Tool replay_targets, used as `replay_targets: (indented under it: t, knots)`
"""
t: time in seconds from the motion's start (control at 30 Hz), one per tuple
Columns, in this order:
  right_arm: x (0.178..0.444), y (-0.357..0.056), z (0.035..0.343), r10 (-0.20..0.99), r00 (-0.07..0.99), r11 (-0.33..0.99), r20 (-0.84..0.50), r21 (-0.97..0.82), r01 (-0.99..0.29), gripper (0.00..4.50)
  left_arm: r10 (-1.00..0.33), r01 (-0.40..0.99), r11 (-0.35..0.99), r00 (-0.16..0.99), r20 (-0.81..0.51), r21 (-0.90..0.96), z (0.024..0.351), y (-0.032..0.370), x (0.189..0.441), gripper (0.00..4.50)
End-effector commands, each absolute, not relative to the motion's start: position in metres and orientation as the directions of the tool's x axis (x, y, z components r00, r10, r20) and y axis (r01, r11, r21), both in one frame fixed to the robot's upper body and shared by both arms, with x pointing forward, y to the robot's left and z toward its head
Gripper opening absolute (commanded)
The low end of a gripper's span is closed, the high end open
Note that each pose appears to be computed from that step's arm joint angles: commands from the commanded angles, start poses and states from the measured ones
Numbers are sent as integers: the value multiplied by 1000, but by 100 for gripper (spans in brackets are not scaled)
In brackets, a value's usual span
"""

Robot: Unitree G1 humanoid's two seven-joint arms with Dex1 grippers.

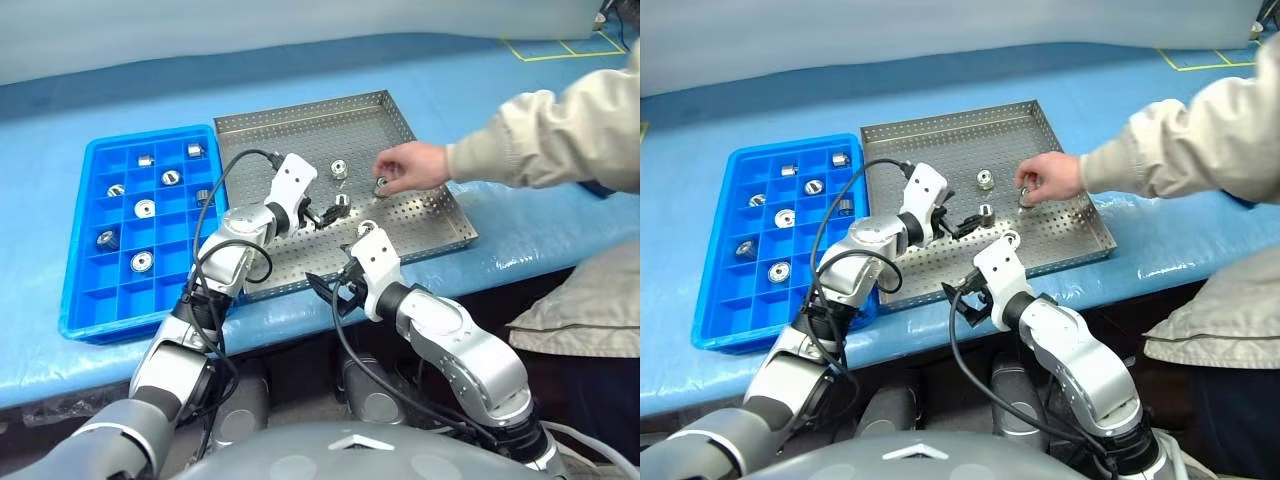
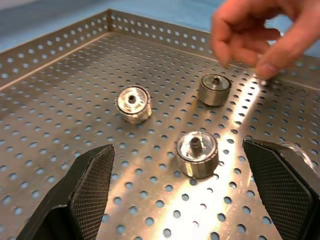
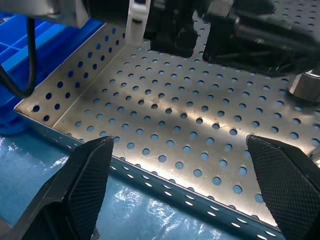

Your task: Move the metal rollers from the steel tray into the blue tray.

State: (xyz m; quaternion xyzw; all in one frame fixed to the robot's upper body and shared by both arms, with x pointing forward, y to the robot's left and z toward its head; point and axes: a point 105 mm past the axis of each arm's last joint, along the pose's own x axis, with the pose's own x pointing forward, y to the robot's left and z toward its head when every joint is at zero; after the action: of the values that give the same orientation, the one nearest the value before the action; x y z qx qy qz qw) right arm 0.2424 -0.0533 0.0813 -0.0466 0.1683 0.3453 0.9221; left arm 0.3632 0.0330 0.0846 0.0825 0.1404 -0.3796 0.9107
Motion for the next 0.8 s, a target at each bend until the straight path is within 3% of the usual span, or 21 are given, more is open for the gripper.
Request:
replay_targets:
  t: [0.03, 0.8]
  knots:
    - [242, -53, 94, 621, 726, 763, -296, 15, -646, 450, -690, 735, 673, 663, -290, 81, 93, 24, 364, 446]
    - [245, -47, 96, 645, 707, 742, -290, 13, -671, 450, -666, 720, 684, 681, -305, 113, 84, 28, 361, 446]
